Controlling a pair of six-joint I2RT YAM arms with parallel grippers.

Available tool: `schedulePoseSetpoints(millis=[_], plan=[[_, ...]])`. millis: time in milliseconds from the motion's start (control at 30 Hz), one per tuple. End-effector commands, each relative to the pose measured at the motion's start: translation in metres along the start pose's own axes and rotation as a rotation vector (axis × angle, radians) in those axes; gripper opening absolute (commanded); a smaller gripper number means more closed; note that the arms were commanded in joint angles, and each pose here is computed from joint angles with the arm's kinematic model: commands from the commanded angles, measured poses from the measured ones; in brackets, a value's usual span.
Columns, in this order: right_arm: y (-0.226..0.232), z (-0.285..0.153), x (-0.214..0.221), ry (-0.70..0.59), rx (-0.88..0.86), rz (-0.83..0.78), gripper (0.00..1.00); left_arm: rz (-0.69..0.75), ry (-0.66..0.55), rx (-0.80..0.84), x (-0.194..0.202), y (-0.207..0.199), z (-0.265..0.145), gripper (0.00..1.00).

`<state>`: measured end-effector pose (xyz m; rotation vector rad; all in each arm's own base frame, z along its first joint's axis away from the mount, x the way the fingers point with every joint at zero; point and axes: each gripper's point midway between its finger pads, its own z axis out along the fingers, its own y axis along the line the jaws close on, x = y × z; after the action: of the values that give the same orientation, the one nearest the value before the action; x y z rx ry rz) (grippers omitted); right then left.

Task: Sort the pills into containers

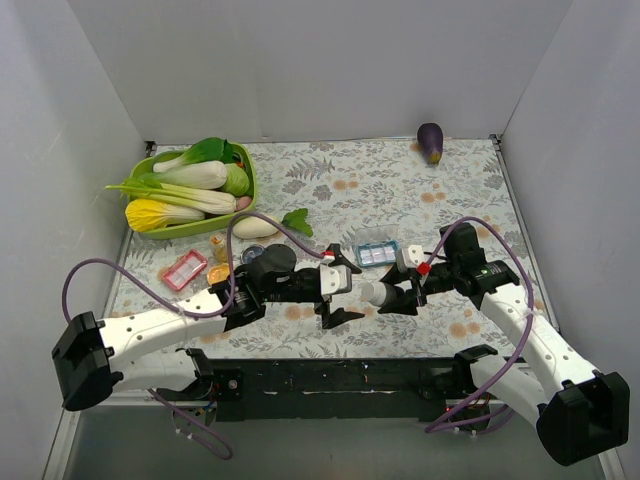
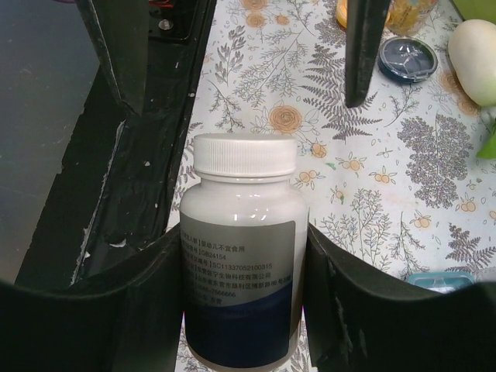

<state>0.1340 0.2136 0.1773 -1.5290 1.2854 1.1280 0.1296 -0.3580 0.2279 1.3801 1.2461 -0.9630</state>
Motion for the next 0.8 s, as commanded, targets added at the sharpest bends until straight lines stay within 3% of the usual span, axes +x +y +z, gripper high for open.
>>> schedulePoseSetpoints(millis=[0,133,333,467,633,767], plan=[[0.002,0.000,-0.015,-0.036,-0.025,-0.055,0.01,0.092,-0.090,0.015,-0.037,0.007,0.008,0.87],[0.001,0.000,-0.017,-0.037,-0.024,-0.051,0.01,0.049,-0.041,0.039,-0.026,0.007,0.020,0.73],[0.002,0.000,-0.015,-0.035,-0.021,-0.045,0.01,0.028,-0.013,0.039,-0.020,0.008,0.025,0.65],[0.001,0.000,-0.015,-0.031,-0.016,-0.043,0.01,0.022,-0.003,0.037,-0.019,0.008,0.025,0.47],[0.001,0.000,-0.013,-0.028,-0.011,-0.032,0.01,-0.026,0.021,0.040,-0.015,0.007,0.026,0.34],[0.001,0.000,-0.012,-0.026,-0.006,-0.024,0.01,-0.090,0.039,0.057,-0.010,0.001,0.026,0.19]])
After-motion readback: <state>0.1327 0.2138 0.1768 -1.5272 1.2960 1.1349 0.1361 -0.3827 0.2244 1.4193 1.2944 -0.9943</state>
